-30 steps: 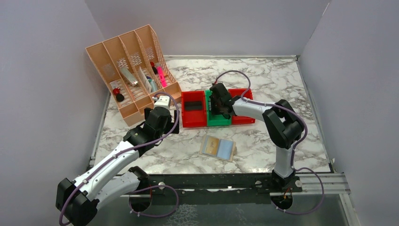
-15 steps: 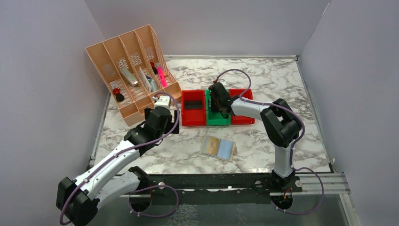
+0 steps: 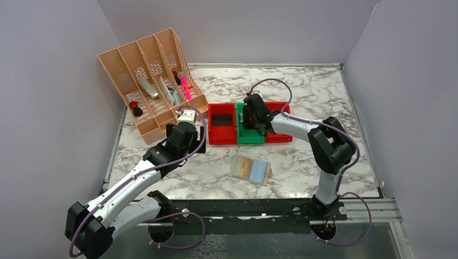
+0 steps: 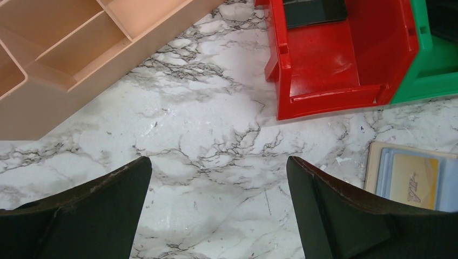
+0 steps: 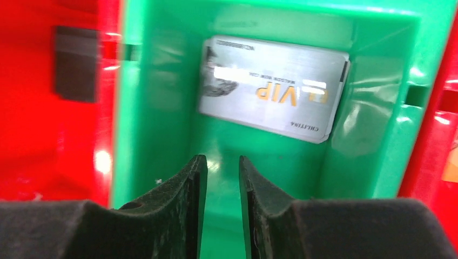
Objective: Take the credit cards out of the card holder
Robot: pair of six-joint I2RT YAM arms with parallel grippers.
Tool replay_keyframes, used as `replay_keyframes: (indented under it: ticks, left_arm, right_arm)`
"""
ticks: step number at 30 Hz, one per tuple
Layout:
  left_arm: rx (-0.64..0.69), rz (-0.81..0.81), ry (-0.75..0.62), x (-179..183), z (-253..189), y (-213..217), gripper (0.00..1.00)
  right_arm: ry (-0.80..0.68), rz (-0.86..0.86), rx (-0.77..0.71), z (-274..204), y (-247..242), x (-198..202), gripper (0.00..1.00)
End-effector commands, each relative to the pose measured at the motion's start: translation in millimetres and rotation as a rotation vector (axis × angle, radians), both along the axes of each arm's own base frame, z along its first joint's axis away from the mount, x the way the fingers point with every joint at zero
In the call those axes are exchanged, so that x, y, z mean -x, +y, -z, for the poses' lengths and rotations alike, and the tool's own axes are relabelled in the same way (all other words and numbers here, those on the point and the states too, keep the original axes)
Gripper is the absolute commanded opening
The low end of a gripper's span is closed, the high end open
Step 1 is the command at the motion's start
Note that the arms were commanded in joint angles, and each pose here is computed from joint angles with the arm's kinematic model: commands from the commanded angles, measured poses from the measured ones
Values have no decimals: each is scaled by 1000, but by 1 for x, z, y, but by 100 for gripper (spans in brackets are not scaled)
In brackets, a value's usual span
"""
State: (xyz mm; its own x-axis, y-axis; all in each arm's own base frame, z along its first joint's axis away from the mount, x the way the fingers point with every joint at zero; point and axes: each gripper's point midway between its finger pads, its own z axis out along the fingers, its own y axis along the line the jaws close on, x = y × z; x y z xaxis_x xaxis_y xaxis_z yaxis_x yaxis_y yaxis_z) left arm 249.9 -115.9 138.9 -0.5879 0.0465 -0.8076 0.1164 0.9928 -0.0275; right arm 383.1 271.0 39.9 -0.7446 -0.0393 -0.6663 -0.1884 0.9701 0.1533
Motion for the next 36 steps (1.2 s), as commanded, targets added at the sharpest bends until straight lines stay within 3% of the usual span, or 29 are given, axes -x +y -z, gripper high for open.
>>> replay_keyframes:
  ticks: [1,9,12,18,20,25,36]
  left_arm:
    - [28,13,-6,-2,-10,-5,99]
    - [53,97,26,2,-9,-19,99]
    - [80,114,29,4,-13,-24,99]
    - [213,176,32,8,-16,-48,99]
    - [319,251,49,12,-15,-72,97]
    - [479,407,152,24,-13,-117,80]
    - [462,544,286,41,20,-163,64]
  right_arm:
    - [-53,-122,-136,-66,17,13,35]
    - [-12,-251,-363,-98,13,91,38]
    - [44,-305,-517,-99,15,131,50]
    - [214,-315,-716,-84,13,189,49]
    - [255,-306,-733,-72,9,201,48]
    - [368,-204,-681,-35,-3,211,47]
    - [465,-143,-666,4,-1,211,34]
